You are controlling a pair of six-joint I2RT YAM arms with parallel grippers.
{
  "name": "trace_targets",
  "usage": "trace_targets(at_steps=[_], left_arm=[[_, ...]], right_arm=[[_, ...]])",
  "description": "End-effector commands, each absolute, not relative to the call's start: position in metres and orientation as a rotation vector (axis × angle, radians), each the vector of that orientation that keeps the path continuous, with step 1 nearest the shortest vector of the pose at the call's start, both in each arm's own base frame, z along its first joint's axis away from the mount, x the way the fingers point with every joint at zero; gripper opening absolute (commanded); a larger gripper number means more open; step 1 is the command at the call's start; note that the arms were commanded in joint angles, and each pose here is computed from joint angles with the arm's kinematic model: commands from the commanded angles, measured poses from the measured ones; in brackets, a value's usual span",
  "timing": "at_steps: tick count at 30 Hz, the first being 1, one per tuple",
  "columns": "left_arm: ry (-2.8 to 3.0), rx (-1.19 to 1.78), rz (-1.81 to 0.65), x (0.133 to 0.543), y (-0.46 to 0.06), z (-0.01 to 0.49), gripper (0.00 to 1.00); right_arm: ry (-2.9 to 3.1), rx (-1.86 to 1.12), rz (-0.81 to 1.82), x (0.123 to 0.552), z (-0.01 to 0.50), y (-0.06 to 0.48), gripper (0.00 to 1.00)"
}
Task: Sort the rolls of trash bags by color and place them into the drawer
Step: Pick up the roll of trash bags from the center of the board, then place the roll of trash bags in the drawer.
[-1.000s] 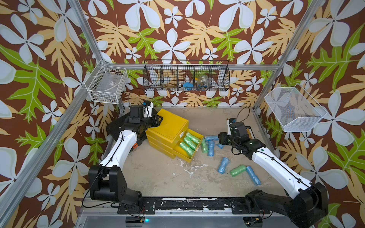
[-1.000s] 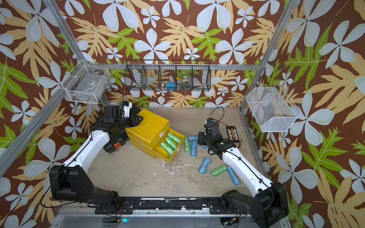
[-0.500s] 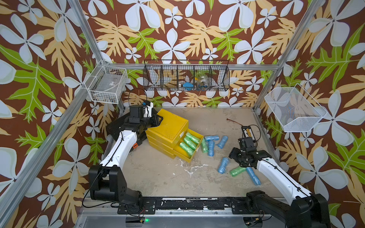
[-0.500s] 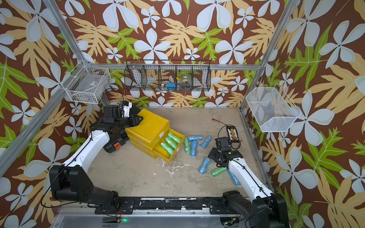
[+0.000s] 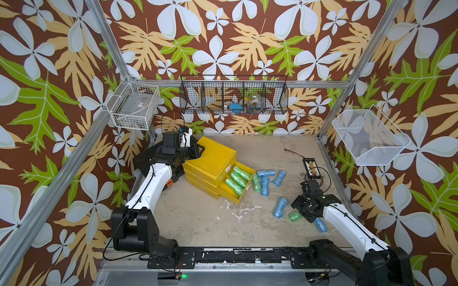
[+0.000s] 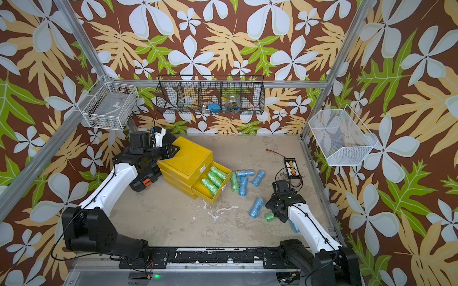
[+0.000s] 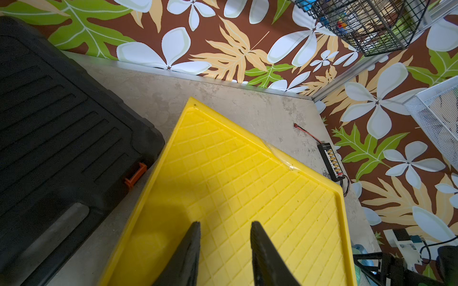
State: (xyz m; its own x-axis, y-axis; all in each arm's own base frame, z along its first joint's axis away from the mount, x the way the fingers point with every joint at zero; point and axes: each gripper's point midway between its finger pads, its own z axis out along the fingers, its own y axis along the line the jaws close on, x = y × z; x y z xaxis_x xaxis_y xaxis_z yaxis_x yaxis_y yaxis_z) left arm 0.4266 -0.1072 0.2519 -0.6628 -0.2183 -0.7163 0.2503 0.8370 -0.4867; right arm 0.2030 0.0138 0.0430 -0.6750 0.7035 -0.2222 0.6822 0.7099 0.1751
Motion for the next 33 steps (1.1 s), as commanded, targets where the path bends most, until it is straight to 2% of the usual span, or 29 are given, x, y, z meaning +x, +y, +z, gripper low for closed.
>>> trace_targets(at_steps=[1,5,12,14,19,27,33], left_arm=[[2.217,0.013,-0.716,0.422,-0.106,0.246,0.37],[2.221,0.009,-0.72,0.422,-0.106,0.244,0.38],[2.222,0.006,-0.712,0.422,-0.105,0.245,0.37],[2.222,0.006,-0.708,0.422,-0.105,0.246,0.37],[2.227,0.006,-0.707,0.422,-0.105,0.244,0.37],[2.236,0.001,-0.703,0.421,-0.104,0.239,0.37],[2.236,-0.001,-0.698,0.421,-0.103,0.24,0.37]], right_arm=[[2.638,1.115,0.073,0.201,0.036,0.009,0.68],[2.649,1.109,0.053,0.201,0.025,0.008,0.65],[2.622,1.096,0.069,0.21,0.024,0.008,0.44],[2.598,1.09,0.08,0.214,0.03,0.008,0.36],[2.516,0.998,0.139,0.234,0.059,0.009,0.0],[2.371,0.604,0.284,0.289,0.124,0.03,0.0],[2.188,0.232,0.593,0.32,0.196,0.083,0.0]])
